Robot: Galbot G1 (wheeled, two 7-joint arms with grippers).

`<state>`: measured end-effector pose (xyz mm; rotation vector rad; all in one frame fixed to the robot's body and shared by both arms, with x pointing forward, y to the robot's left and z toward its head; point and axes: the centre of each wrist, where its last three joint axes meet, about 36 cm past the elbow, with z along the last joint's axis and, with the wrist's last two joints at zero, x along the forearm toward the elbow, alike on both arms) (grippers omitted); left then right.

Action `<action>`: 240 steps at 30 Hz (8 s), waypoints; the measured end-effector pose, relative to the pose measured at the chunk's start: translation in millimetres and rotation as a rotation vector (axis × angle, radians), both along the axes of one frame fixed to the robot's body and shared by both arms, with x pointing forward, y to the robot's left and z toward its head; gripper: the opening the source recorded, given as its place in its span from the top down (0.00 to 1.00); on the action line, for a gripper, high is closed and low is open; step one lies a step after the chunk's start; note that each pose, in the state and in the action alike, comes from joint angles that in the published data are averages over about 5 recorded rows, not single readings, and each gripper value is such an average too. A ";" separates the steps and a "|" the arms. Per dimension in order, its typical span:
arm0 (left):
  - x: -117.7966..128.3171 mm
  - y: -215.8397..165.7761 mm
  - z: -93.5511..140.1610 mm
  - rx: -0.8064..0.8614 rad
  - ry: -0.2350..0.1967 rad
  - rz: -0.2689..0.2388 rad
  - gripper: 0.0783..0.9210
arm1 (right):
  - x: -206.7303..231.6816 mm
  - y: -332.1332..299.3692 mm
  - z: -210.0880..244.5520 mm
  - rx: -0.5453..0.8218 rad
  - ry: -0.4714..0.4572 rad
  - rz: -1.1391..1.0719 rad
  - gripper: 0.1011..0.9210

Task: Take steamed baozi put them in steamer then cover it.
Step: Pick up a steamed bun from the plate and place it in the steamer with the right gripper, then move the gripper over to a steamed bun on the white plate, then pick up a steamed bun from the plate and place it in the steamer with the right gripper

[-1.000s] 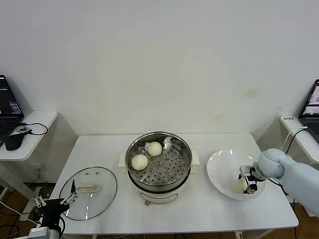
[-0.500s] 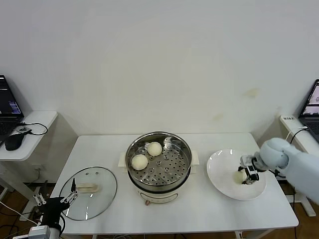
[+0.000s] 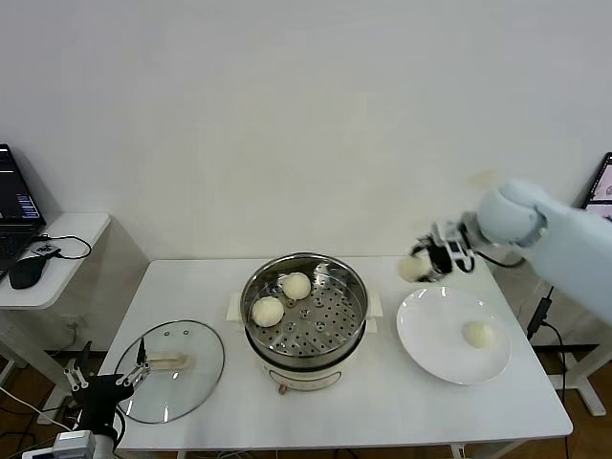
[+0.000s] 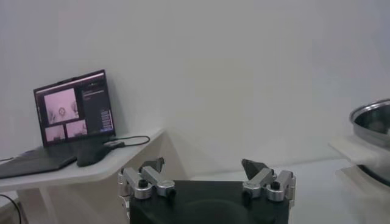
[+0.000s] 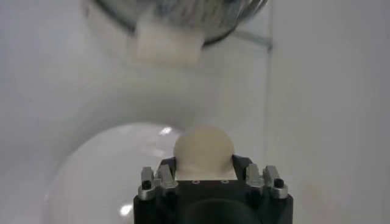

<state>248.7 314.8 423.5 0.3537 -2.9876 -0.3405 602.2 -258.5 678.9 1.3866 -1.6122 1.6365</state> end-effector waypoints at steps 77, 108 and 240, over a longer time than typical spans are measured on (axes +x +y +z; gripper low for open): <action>0.1 3.9 11.8 -0.011 -0.038 0.035 0.12 | -6.4 83.5 -5.8 -0.183 0.007 0.356 0.12; -0.7 3.4 8.5 0.011 -0.005 0.011 0.12 | -14.5 -157.6 -141.4 -0.285 0.128 -0.290 0.12; 8.0 -1.8 3.2 -0.023 -0.026 0.040 0.12 | -10.0 127.5 -69.5 0.032 0.111 -0.176 0.12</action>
